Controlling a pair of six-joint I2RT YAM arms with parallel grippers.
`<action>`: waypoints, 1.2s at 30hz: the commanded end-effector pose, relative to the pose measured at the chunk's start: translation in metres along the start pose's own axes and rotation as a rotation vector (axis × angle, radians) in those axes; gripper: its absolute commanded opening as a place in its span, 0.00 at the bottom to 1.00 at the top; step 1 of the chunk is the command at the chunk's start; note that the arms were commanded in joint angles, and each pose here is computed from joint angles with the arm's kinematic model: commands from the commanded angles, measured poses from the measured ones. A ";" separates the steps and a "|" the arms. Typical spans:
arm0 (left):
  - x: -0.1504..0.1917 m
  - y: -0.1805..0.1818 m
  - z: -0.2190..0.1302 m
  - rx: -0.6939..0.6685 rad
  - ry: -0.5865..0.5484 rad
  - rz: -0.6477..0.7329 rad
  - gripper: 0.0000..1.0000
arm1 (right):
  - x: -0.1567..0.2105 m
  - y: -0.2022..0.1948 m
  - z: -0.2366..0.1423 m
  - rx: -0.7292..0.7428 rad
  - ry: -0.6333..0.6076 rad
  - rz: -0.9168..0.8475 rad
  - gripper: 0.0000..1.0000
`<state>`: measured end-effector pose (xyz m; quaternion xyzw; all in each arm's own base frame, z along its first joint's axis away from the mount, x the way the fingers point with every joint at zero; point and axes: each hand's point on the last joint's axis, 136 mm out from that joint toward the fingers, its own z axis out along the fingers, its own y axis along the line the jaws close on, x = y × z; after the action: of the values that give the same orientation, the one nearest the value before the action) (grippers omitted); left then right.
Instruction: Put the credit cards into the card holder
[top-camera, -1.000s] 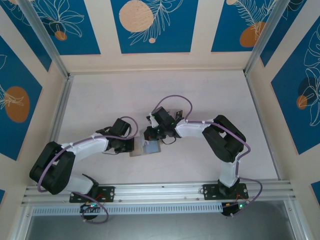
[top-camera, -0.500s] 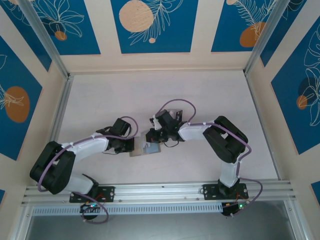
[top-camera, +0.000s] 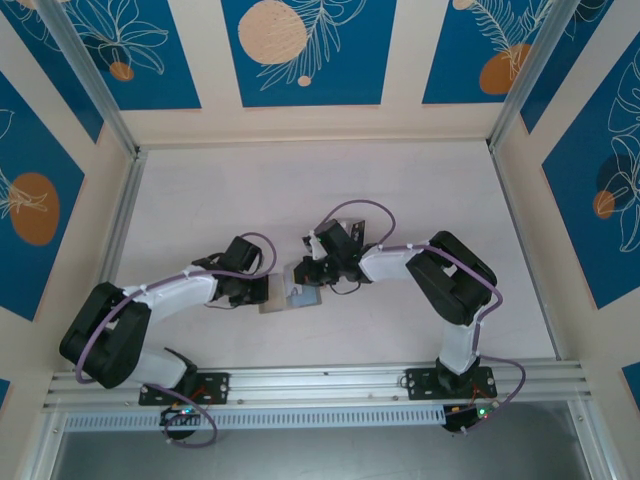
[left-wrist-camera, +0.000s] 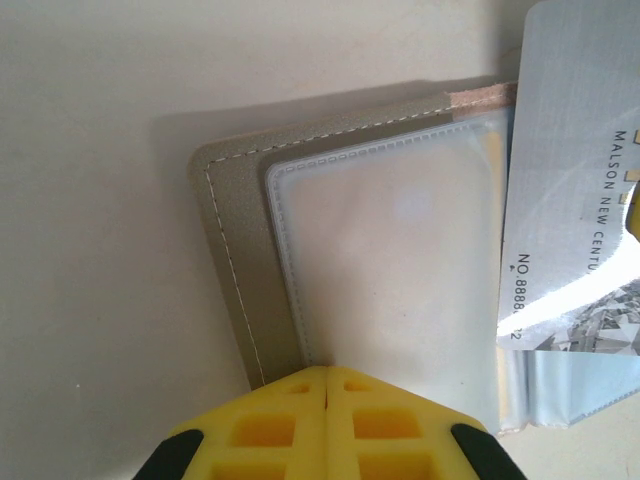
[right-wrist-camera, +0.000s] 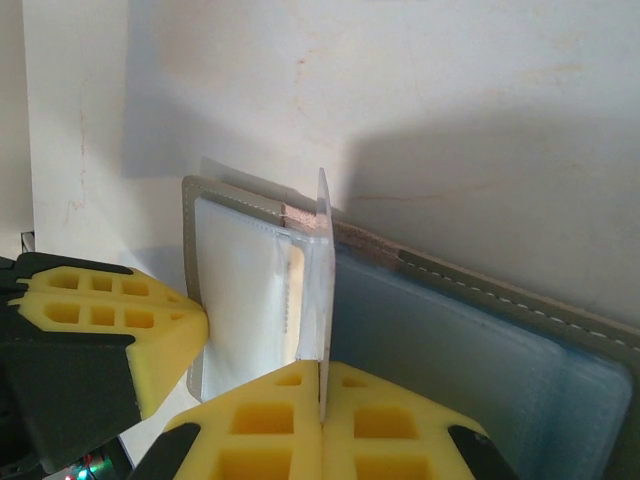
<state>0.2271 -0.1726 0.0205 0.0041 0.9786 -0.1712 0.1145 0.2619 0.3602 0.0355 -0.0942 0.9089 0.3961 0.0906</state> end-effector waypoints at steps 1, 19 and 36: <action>0.017 0.022 0.007 -0.101 0.062 -0.015 0.05 | 0.011 -0.017 0.009 0.064 0.044 0.021 0.00; 0.018 0.022 0.009 -0.103 0.066 -0.015 0.05 | 0.024 -0.011 0.022 -0.068 0.097 0.115 0.00; 0.019 0.024 0.012 -0.110 0.072 -0.023 0.05 | 0.016 0.004 0.011 -0.220 0.105 0.188 0.00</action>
<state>0.2296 -0.1696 0.0197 0.0014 0.9803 -0.1595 0.1164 0.2562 0.3722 0.0373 -0.0459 0.8676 0.4945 0.0250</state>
